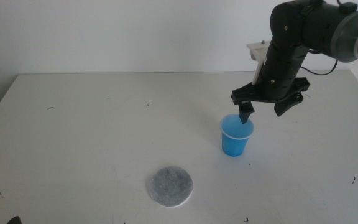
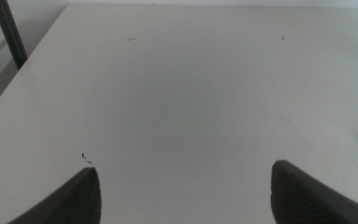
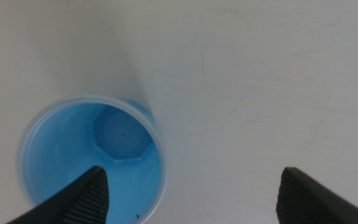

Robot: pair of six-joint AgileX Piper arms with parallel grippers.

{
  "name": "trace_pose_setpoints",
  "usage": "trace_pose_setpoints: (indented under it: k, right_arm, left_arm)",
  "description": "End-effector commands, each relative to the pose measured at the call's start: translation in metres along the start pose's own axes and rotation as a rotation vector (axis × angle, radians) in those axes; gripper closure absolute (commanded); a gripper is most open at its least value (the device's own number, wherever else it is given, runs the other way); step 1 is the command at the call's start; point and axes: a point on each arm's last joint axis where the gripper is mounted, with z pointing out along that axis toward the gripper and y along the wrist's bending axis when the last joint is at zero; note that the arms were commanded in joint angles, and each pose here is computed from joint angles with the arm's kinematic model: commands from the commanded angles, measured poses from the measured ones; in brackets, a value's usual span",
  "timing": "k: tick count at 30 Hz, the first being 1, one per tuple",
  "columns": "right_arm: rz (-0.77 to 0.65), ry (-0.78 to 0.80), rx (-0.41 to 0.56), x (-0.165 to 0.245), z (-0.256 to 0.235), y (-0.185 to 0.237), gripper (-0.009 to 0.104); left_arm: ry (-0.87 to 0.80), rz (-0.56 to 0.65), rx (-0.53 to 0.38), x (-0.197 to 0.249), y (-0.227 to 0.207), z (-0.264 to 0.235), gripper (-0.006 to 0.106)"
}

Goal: Place an empty cup on a cup mat.

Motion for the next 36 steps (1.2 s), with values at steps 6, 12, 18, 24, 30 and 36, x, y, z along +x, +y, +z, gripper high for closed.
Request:
trace_pose_setpoints:
  k: [6, 12, 18, 24, 30, 36]
  right_arm:
    - [-0.001, -0.069, -0.008, -0.010, -0.002, 0.002, 0.011]
    - [0.011, -0.048, -0.032, -0.013, 0.020, 0.006, 0.013]
    - [0.014, -0.044, -0.038, -0.014, 0.027, 0.007, 0.039]
    - [0.025, -0.047, -0.043, -0.015, 0.027, 0.007, 0.095]
    - [0.004, -0.081, -0.044, -0.013, 0.009, 0.013, 0.096]
    - [-0.015, -0.145, -0.073, -0.004, -0.032, 0.032, 0.096]
  left_arm:
    - [-0.075, -0.011, 0.010, -0.008, -0.001, -0.001, -0.005]
    - [-0.075, -0.011, 0.010, -0.008, -0.001, -0.001, -0.005]
    - [-0.075, -0.011, 0.010, -0.008, -0.001, -0.001, -0.005]
    - [-0.075, -0.011, 0.010, -0.008, -0.001, -0.001, -0.005]
    - [-0.075, -0.011, 0.010, -0.008, -0.001, -0.001, -0.005]
    - [-0.075, -0.011, 0.010, -0.008, -0.001, -0.001, -0.005]
